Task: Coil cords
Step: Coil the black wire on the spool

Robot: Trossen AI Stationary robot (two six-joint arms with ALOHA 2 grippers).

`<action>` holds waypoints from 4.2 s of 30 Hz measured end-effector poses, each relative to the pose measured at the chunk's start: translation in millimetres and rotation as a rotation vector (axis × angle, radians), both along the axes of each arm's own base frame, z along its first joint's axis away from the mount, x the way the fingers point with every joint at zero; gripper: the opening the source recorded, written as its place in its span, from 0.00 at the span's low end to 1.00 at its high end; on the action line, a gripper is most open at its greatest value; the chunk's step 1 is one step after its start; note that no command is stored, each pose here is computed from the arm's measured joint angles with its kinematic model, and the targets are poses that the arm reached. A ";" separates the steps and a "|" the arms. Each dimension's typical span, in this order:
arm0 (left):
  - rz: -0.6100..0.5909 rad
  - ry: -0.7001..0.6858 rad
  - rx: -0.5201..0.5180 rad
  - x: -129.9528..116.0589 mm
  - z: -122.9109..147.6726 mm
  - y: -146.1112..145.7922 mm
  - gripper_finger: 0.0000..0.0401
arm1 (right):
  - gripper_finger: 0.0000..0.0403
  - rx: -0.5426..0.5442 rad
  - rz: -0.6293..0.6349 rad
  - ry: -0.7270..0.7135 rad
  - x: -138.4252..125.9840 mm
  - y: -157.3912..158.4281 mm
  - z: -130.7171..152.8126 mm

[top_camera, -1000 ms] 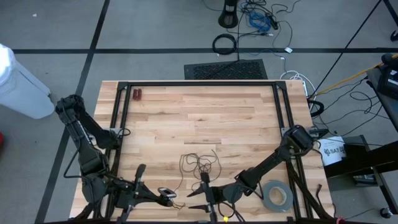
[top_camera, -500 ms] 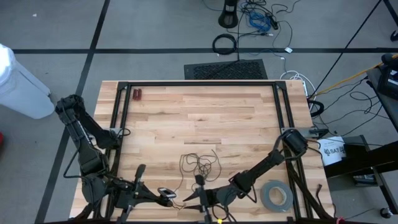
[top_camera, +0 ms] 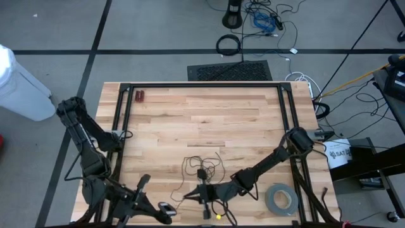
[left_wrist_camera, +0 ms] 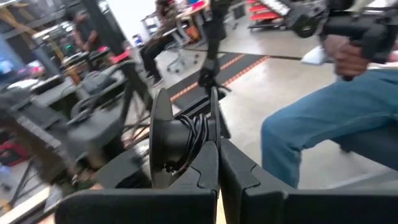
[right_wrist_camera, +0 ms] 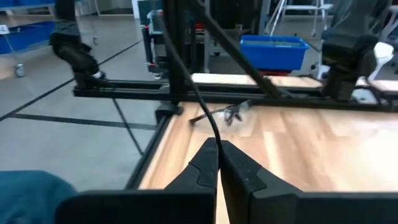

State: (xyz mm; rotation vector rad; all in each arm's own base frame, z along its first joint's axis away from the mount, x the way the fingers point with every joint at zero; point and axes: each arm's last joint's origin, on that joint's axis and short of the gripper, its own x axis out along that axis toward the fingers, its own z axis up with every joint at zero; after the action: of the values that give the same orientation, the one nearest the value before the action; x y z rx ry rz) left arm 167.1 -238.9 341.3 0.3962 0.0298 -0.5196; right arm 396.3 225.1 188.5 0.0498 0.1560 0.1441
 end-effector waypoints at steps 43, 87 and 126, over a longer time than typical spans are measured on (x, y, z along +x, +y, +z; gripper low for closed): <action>-0.131 0.254 -0.107 38.6 -31.5 0.6 0.00 | 0.00 -0.349 -0.071 0.075 26.6 18.0 127.3; 0.149 0.256 -0.003 43.2 -34.2 22.7 0.00 | 0.00 -0.264 -0.024 0.318 -27.7 53.0 121.0; 0.105 0.113 0.033 25.6 -14.9 4.8 0.00 | 0.24 -0.066 0.144 0.043 -8.0 0.5 12.9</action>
State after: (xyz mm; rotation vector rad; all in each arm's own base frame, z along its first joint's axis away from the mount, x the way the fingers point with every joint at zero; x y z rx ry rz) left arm 192.7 -234.0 326.3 0.3955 0.1674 -0.4381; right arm 388.4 225.6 201.4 -0.0241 0.2077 0.2819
